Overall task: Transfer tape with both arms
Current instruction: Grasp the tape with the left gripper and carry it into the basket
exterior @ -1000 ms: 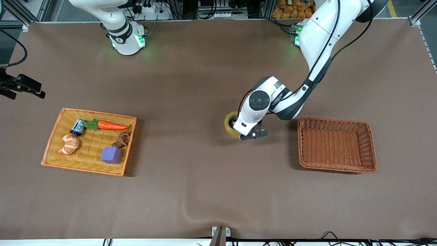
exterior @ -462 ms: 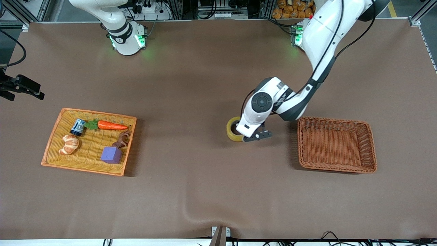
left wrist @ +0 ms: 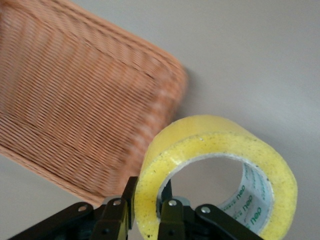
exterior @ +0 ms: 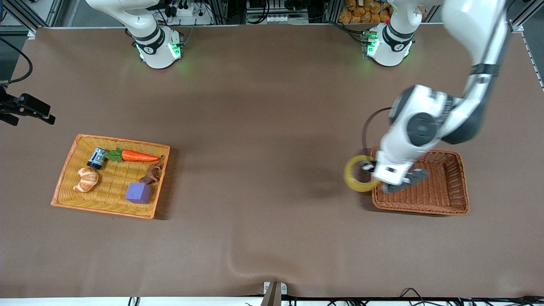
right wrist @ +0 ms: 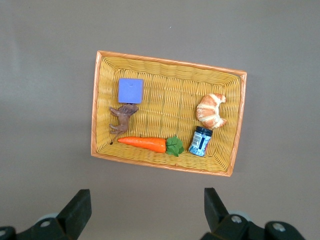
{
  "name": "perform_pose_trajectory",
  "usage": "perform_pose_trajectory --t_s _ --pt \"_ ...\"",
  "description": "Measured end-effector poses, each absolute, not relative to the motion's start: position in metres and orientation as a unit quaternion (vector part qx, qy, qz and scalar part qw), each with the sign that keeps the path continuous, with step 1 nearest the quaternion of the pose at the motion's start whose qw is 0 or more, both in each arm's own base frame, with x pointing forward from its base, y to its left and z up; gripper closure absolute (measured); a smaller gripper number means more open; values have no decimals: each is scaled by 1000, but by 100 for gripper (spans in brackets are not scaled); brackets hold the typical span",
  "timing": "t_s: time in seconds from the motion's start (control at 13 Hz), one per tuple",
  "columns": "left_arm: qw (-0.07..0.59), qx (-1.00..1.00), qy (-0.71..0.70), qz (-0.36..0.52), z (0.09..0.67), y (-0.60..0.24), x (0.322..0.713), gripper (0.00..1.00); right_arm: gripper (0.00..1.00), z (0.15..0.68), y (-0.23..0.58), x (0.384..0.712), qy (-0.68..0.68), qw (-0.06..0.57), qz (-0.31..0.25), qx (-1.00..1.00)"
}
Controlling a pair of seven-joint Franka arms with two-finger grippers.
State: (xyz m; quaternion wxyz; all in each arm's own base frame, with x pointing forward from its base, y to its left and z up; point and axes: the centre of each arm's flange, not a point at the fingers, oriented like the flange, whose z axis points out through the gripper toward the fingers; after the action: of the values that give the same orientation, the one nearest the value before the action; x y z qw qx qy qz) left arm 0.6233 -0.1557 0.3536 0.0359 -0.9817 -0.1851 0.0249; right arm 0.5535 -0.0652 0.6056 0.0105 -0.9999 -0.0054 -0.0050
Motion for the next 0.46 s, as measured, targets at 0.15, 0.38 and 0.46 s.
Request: perform_pose_trajectory --t_s 0.15,0.38,0.46 --pt "34 -984 -166 45 338 -81 631 78 0 601 -64 556 -6 11 -1 -1000" --pt "27 -986 -146 81 304 -17 627 78 0 597 -62 559 -7 11 2 -1000" --pt "22 -985 -142 91 291 -2 626 78 0 597 -62 559 -7 10 2 -1000"
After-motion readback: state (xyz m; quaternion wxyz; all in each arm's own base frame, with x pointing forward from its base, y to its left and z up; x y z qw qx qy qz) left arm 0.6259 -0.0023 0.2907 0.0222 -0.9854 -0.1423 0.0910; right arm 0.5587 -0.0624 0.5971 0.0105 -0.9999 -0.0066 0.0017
